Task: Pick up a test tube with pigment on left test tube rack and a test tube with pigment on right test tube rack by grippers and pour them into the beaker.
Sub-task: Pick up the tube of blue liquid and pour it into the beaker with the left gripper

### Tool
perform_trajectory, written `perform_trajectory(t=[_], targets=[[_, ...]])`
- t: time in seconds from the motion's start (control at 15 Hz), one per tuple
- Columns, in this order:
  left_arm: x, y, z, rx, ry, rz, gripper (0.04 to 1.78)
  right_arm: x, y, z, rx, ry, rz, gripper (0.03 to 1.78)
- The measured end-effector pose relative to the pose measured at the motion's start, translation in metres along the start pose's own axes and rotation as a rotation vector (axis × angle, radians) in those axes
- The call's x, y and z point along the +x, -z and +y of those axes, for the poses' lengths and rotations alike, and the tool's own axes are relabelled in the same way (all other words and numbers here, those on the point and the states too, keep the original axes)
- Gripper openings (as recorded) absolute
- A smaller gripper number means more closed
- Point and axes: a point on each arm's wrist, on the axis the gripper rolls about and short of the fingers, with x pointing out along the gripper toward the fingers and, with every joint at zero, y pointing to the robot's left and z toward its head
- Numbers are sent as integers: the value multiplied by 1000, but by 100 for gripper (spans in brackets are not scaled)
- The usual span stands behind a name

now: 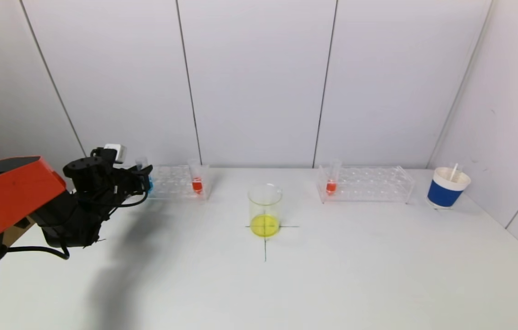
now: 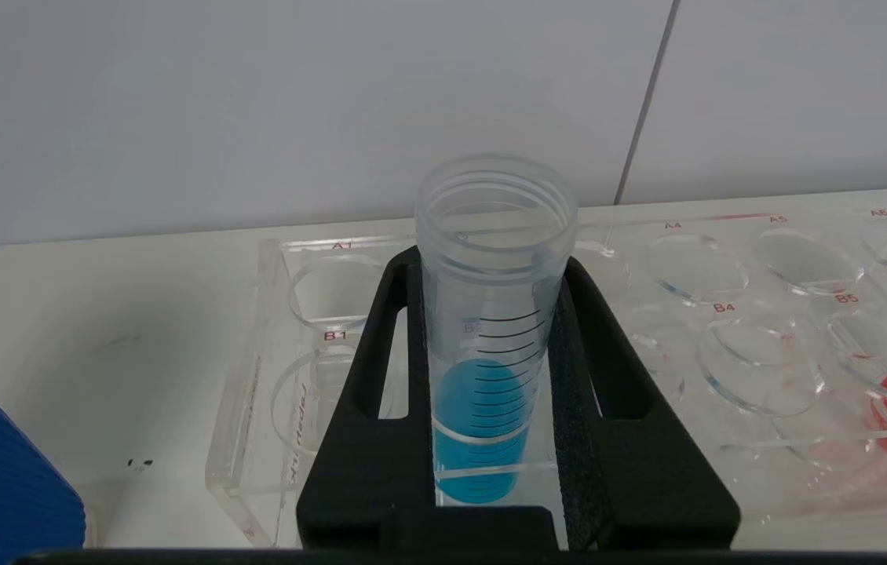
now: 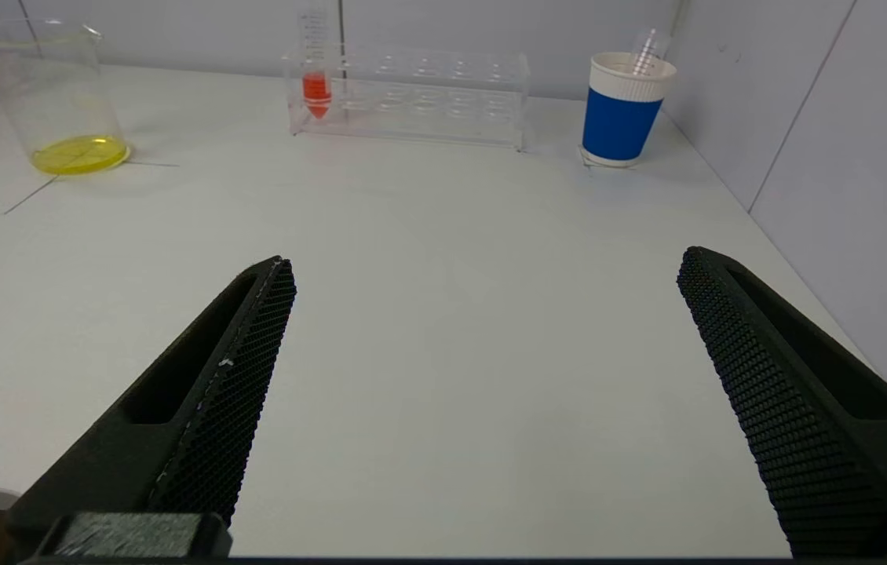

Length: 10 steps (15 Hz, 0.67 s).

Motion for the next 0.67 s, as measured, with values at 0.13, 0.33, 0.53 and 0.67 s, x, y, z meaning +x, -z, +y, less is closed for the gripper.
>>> perform_trajectory(t=[0.13,0.33,0.53,0.67], targets=[[-2,-8,1,-1,-2,0,44,0,0,0,0,0,0,177],[-6,-22,0,2,-2,-10,44,0,0,0,0,0,0,177],[-10,-37,-1,6,-3,-24,44,0,0,0,0,0,0,177],[-14,-47,-1,8,-3,-30,44,0,0,0,0,0,0,177]])
